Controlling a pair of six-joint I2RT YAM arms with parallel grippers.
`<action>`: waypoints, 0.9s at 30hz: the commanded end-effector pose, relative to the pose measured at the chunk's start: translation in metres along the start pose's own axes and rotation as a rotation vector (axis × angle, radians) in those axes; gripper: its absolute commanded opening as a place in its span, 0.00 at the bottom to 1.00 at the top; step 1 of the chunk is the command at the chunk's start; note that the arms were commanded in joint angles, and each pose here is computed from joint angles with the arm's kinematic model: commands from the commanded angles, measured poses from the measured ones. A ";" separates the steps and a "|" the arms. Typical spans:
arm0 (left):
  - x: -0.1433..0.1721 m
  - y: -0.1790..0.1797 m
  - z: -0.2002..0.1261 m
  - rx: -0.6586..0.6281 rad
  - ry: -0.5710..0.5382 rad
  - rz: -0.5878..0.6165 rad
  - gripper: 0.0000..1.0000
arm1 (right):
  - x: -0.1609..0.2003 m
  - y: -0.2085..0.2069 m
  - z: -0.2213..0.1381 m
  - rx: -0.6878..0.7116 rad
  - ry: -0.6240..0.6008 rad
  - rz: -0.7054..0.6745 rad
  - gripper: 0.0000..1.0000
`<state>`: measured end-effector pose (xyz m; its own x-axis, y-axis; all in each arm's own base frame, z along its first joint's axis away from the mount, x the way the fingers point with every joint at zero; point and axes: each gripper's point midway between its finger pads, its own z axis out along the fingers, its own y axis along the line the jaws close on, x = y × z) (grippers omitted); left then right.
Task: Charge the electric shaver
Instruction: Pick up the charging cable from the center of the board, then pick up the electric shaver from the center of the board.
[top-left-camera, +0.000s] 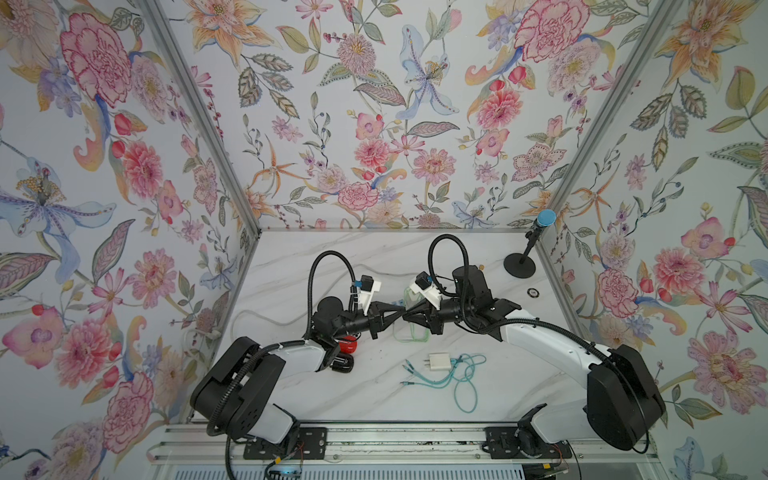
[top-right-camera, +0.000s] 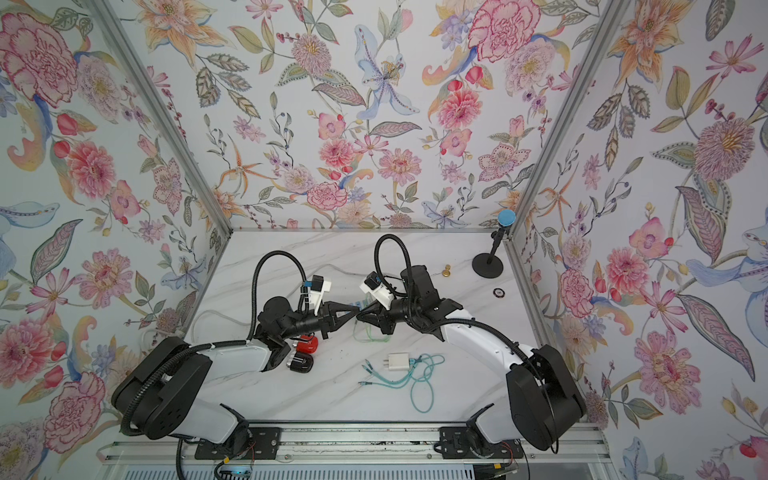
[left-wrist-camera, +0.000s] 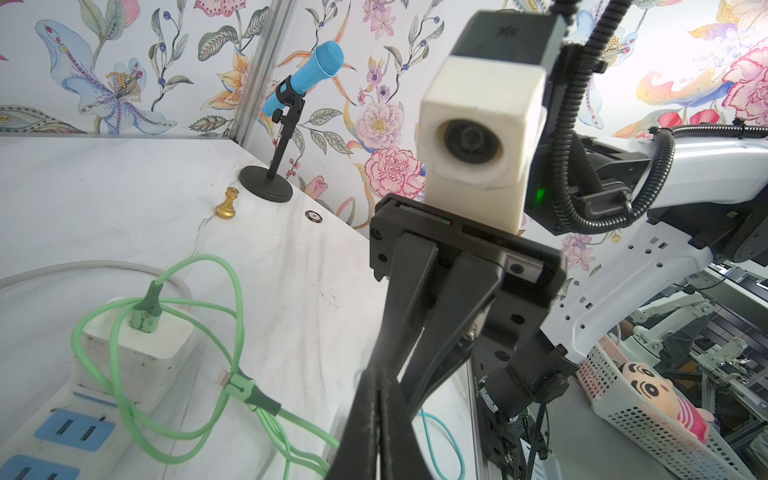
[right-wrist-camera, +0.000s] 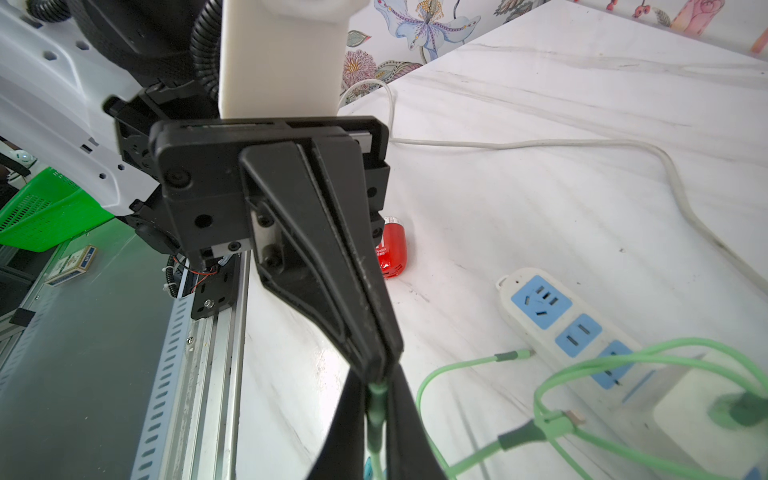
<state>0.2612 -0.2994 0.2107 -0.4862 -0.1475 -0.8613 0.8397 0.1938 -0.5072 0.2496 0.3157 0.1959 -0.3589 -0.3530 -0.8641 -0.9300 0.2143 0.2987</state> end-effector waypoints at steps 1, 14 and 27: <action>-0.010 -0.010 0.002 0.029 -0.012 0.041 0.04 | -0.006 -0.009 -0.002 0.031 -0.022 -0.013 0.00; -0.044 0.053 -0.048 -0.432 0.061 0.195 0.50 | 0.012 -0.012 -0.008 0.092 -0.032 0.031 0.00; -0.027 0.105 -0.160 -1.090 0.828 0.654 0.61 | 0.042 -0.038 0.001 0.239 -0.004 0.127 0.00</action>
<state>0.3555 -0.1517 0.2201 -0.3573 0.5084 -0.7835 0.4656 0.8241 0.3225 0.2651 0.2917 0.1488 -0.4708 -0.3310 -0.8178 -0.8418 0.4461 0.3040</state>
